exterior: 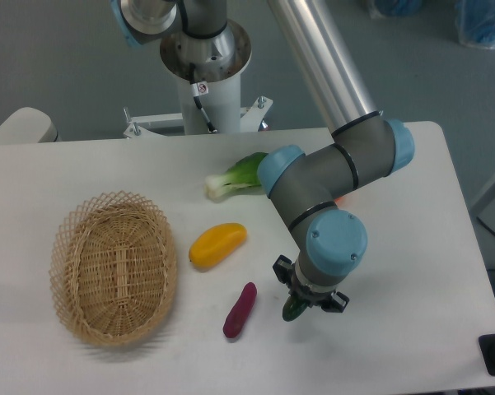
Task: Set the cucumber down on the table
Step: 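Move the gripper holding the small green cucumber away from the eggplant, then lower the held cucumber onto the table and open the gripper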
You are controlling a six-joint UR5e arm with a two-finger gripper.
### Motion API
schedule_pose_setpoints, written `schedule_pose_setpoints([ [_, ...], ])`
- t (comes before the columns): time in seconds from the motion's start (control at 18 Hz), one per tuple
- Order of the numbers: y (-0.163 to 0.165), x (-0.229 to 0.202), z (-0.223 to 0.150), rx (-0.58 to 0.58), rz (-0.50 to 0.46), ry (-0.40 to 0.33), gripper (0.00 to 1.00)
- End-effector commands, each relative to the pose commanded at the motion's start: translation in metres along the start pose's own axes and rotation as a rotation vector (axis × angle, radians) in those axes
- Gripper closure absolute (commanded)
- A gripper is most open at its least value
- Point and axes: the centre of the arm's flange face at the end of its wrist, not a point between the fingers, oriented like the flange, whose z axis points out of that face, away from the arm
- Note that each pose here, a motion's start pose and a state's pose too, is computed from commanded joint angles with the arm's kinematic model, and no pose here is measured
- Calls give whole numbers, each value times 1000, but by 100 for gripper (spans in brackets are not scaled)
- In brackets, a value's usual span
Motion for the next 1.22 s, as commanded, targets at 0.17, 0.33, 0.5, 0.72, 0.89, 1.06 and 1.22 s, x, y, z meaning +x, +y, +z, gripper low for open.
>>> schedule_pose_setpoints([
  [0.17, 17, -1, 8, 9, -44, -18, 62],
  [0.33, 27, 4, 22, 43, -132, -60, 62],
  [0.5, 43, 7, 22, 46, -157, -59, 62],
  [0.72, 66, 21, 20, 36, -180, -43, 62],
  [0.89, 67, 28, 25, 35, -215, -38, 60],
  [1.06, 65, 32, 35, 56, -228, -65, 58],
  [1.22, 63, 34, 39, 58, -221, -65, 34],
])
